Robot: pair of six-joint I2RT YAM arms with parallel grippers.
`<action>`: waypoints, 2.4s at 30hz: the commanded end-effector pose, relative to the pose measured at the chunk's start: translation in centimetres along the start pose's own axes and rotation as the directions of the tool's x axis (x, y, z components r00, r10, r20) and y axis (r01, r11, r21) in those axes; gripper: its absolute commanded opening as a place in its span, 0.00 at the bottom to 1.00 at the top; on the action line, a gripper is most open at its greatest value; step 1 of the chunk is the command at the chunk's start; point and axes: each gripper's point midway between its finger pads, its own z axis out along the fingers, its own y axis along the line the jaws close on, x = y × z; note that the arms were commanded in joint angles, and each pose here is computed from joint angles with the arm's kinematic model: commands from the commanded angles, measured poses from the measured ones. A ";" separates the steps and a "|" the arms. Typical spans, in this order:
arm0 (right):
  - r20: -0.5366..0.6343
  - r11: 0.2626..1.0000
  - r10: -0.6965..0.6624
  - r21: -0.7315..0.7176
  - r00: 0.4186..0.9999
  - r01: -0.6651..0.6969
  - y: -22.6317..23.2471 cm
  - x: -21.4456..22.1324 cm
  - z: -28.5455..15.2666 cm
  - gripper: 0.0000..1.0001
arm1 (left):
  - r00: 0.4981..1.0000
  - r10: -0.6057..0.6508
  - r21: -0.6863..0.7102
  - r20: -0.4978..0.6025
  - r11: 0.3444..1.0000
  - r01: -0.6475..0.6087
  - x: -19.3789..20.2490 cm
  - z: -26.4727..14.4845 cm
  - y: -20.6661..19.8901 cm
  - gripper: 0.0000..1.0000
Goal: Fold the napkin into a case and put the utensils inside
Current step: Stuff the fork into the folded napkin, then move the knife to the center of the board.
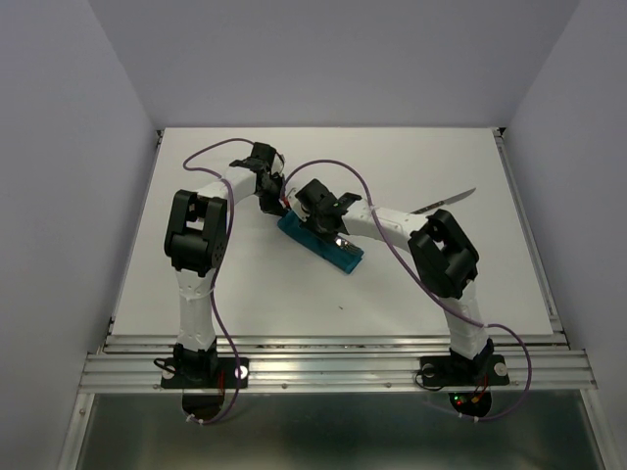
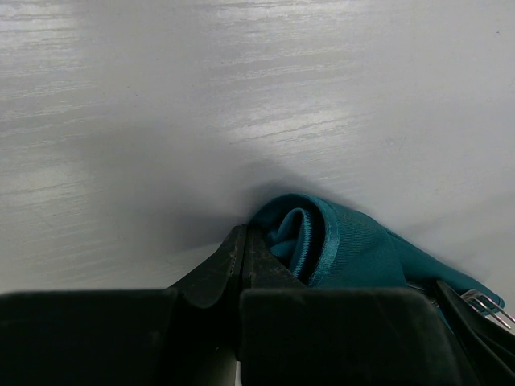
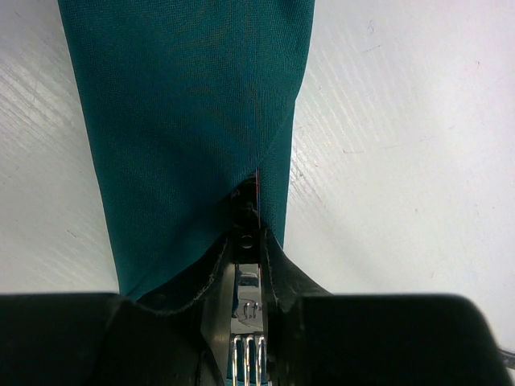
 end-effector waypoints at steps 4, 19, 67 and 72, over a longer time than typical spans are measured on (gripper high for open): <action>0.065 0.999 0.025 0.024 0.998 -0.027 -0.8 -2.1 0.3 0.14 | 0.999 0.013 0.003 -0.030 1.000 -0.012 0.5 0.1 0.0 0.04; 0.137 0.990 0.093 0.091 0.986 -0.106 -3.4 -3.0 -2.7 0.54 | 1.000 0.019 0.032 -0.009 0.999 -0.019 -0.4 -0.8 -0.9 0.04; 0.349 0.166 0.898 0.291 0.267 -0.942 -27.5 18.1 -3.4 0.75 | 0.997 0.003 0.046 0.081 0.999 -0.007 -1.8 -4.9 -1.9 0.05; 0.391 0.196 0.864 0.319 0.317 -0.927 -29.7 17.3 -4.2 0.75 | 0.997 0.003 0.058 0.082 0.998 -0.008 -1.7 -4.9 -2.0 0.05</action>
